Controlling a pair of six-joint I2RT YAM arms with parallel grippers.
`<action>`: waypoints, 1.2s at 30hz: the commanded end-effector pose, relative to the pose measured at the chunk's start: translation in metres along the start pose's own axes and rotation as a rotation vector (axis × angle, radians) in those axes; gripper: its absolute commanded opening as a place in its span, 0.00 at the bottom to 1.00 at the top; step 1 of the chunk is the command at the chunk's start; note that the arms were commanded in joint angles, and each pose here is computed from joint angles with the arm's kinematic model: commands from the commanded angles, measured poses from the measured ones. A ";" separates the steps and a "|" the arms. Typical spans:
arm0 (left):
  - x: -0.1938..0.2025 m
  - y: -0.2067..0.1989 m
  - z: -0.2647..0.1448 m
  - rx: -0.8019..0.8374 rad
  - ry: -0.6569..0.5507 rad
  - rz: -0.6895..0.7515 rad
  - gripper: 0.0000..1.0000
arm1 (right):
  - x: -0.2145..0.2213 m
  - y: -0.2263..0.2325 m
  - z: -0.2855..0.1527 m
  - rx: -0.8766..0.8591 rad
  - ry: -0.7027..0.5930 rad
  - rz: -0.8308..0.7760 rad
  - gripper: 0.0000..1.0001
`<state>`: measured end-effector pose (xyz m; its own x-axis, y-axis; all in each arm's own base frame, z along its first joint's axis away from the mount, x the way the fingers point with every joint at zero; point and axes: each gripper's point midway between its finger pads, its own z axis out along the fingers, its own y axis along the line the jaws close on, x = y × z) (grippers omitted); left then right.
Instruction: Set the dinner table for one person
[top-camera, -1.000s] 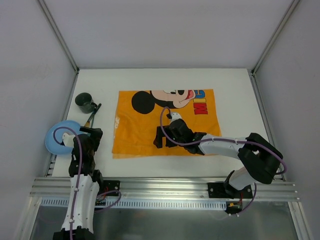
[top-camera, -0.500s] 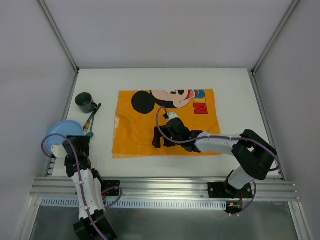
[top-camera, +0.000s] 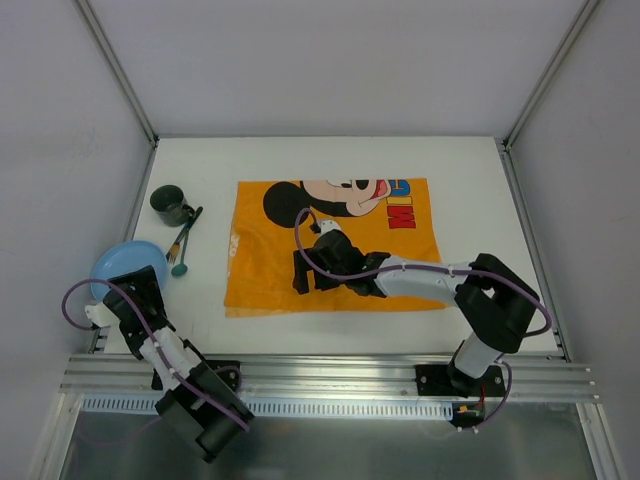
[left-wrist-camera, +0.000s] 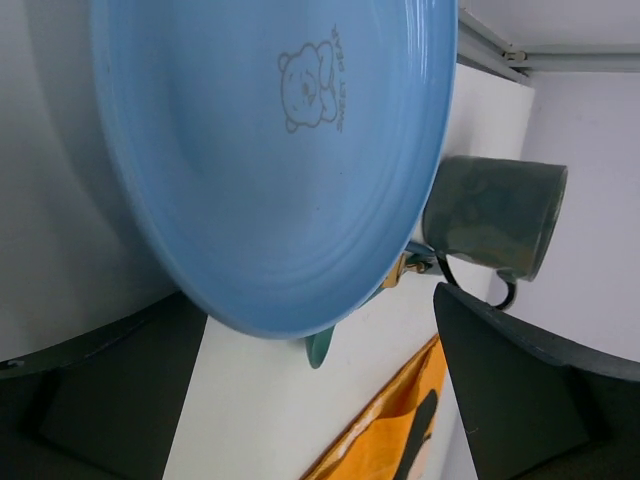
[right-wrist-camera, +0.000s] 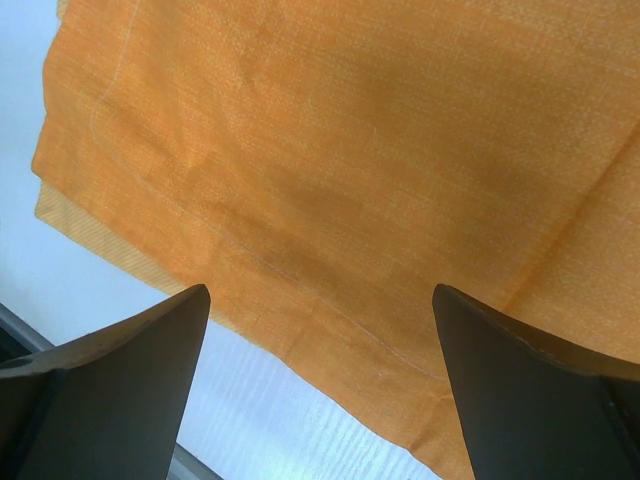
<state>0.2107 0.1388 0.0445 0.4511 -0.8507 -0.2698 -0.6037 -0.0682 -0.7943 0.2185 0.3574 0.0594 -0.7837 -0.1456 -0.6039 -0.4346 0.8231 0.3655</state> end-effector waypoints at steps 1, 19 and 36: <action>0.024 0.055 0.007 -0.105 0.076 -0.095 0.99 | -0.005 0.006 0.000 0.040 0.004 -0.023 0.99; 0.020 0.047 0.029 -0.068 0.130 -0.142 0.21 | -0.008 0.016 0.018 0.057 0.024 -0.036 0.99; 0.002 0.025 0.020 0.014 0.049 -0.049 0.00 | -0.004 0.014 0.020 0.058 0.031 -0.035 0.99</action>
<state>0.2265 0.1543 0.0222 0.4416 -0.8856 -0.1440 -0.5371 -0.1323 -0.8331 0.2198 0.3714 0.0413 -0.7971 -0.2073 -0.5672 -0.4299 0.8544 0.2919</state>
